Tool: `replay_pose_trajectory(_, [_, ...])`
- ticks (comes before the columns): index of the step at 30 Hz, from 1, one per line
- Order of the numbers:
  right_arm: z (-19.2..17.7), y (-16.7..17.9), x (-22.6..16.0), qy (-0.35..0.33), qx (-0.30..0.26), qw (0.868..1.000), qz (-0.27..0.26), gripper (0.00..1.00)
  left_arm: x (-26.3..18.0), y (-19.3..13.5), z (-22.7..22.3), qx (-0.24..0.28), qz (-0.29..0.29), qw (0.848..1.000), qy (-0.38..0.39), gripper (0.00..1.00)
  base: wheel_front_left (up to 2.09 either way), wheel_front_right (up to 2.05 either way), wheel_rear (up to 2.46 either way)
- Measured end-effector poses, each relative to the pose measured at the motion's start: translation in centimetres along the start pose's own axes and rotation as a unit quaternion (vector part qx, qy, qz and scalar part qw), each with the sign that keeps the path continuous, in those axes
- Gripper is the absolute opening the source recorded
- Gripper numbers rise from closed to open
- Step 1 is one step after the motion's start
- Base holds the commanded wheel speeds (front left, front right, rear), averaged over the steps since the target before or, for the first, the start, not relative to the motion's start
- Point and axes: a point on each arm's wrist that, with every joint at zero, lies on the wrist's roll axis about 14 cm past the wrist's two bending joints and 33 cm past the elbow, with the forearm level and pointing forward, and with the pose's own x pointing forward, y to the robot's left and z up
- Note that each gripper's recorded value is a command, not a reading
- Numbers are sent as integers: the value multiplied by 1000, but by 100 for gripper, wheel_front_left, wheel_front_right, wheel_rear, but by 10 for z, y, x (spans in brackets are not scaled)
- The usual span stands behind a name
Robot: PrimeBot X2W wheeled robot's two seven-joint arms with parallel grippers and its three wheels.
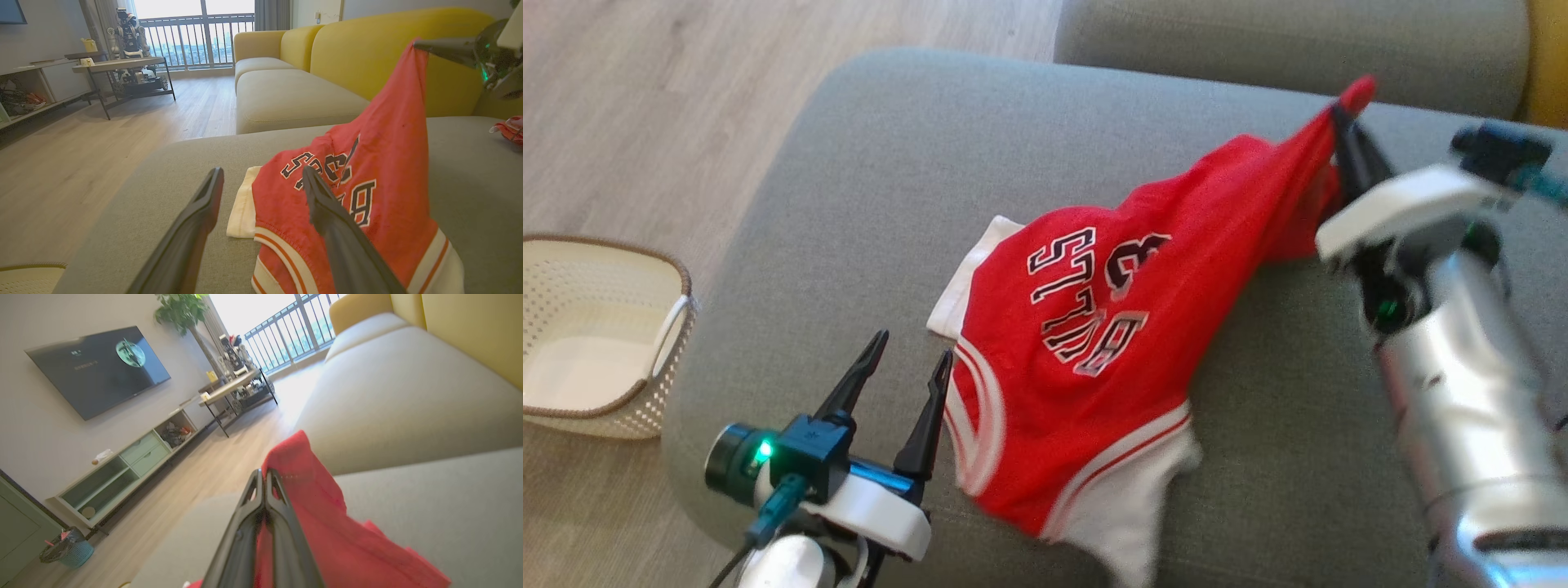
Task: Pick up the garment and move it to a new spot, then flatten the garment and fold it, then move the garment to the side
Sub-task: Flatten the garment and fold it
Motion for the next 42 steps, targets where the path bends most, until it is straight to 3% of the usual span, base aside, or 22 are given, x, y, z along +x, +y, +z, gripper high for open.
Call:
replay_pose_trajectory(3, [44,6,10,-42,-26,999,3,0,-5,-1,2,-5,4,1000,-5,100,0,0,0])
replay_pose_trajectory(7, [81,-27,12,-69,-59,995,-43,0,-12,-1,2,-10,9,1000,-6,100,0,0,0])
replay_pose_trajectory(14, [65,-104,-5,-30,-85,986,-141,0,-9,-1,0,-16,15,1000,-3,100,0,0,0])
replay_pose_trajectory(15, [59,-112,-8,-20,-88,984,-151,14,-8,-1,-1,-18,16,1000,-2,100,0,0,0])
replay_pose_trajectory(16, [54,-119,-10,-11,-88,983,-159,95,-7,-1,-2,-18,16,1000,-1,100,0,0,0])
replay_pose_trajectory(17, [48,-125,-12,-2,-87,982,-167,100,-5,-2,-2,-18,15,1000,1,100,0,0,0])
replay_pose_trajectory(24, [28,-138,-24,31,-96,978,-184,100,6,-7,-7,-21,5,1000,6,100,0,0,0])
replay_pose_trajectory(32, [36,-103,-29,-14,-103,984,-144,100,19,1,-11,-48,28,998,7,100,0,0,0])
replay_pose_trajectory(37, [38,-106,-55,-51,-87,985,-137,100,30,9,-17,-70,47,996,15,100,0,0,0])
replay_pose_trajectory(42, [16,-112,-90,-58,-60,988,-131,100,47,12,-22,-77,46,996,21,100,0,0,0])
